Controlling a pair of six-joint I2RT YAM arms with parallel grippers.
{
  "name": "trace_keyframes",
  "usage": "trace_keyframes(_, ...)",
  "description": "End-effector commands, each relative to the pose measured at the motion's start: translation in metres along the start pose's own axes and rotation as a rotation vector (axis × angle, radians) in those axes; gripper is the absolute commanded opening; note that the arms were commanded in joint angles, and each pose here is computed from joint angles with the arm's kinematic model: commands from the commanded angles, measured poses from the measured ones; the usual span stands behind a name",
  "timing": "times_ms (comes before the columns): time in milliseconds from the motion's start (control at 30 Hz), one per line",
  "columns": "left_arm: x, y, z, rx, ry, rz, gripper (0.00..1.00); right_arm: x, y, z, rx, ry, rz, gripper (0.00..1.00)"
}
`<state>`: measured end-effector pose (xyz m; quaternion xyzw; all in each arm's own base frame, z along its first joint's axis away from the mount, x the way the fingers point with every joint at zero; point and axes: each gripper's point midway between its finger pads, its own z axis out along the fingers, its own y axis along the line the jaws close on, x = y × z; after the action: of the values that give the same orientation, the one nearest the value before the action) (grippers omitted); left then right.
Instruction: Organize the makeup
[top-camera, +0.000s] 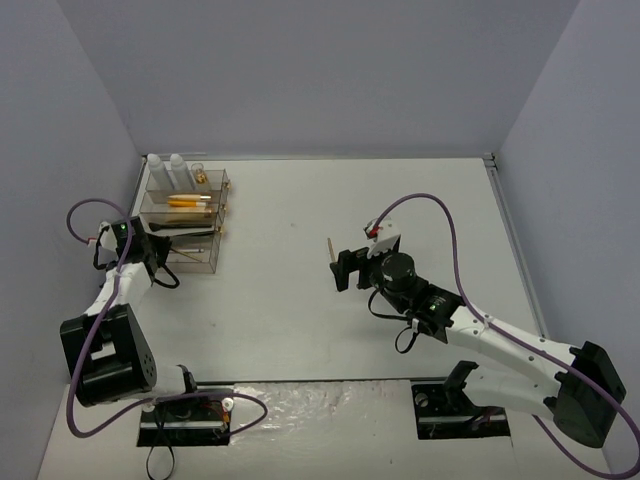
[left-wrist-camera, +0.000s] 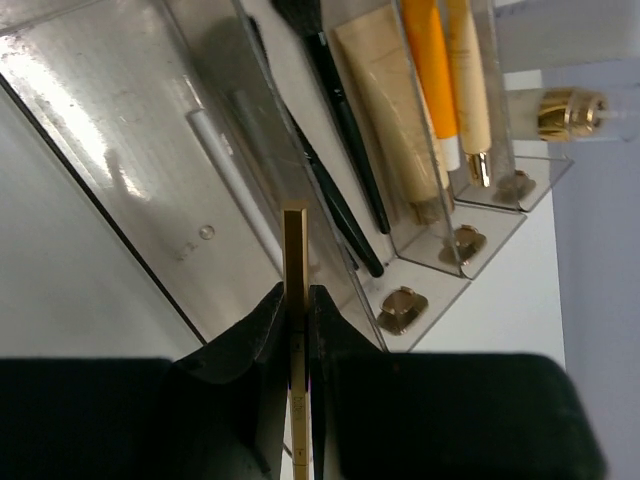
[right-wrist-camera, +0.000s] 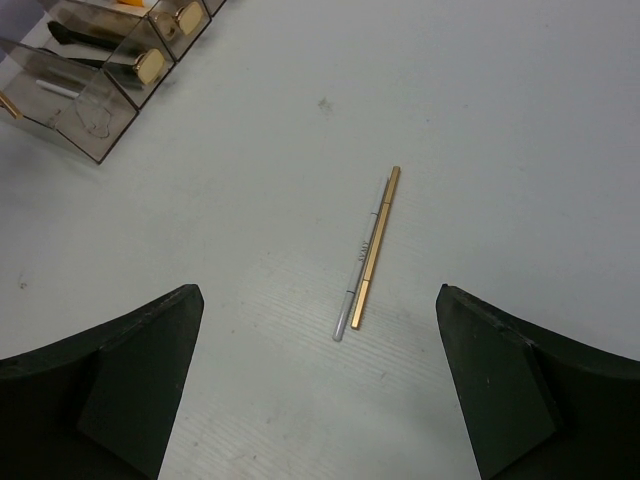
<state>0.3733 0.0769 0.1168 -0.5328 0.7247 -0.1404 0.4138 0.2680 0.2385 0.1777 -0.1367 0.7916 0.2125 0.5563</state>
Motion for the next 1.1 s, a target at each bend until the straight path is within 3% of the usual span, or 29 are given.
trace_keyframes(0,-0.028,-0.028,0.005,0.087,-0.067,-0.075,0.00,-0.018,-0.008,-0.005,0.030,-0.071,0.003,1.00)
trace_keyframes(67,-0.030,-0.024,0.007,0.069,-0.086,-0.087,0.00,-0.017,-0.011,-0.006,0.037,-0.071,0.002,1.00)
trace_keyframes(267,-0.037,-0.017,0.011,0.044,-0.124,-0.108,0.15,-0.015,-0.014,-0.007,0.042,-0.066,-0.001,1.00)
trace_keyframes(567,-0.029,-0.010,0.021,0.030,-0.093,-0.163,0.21,-0.009,-0.013,-0.005,0.040,-0.047,-0.005,1.00)
trace_keyframes(667,-0.028,-0.010,0.014,0.027,-0.083,-0.152,0.31,-0.006,-0.015,-0.004,0.050,-0.031,-0.017,1.00)
trace_keyframes(933,-0.050,0.000,-0.029,-0.037,-0.160,-0.056,0.74,0.006,-0.014,0.007,0.055,0.025,-0.032,1.00)
trace_keyframes(1067,-0.065,-0.019,-0.067,0.031,-0.195,0.086,0.91,0.013,-0.016,0.018,0.077,0.060,-0.044,1.00)
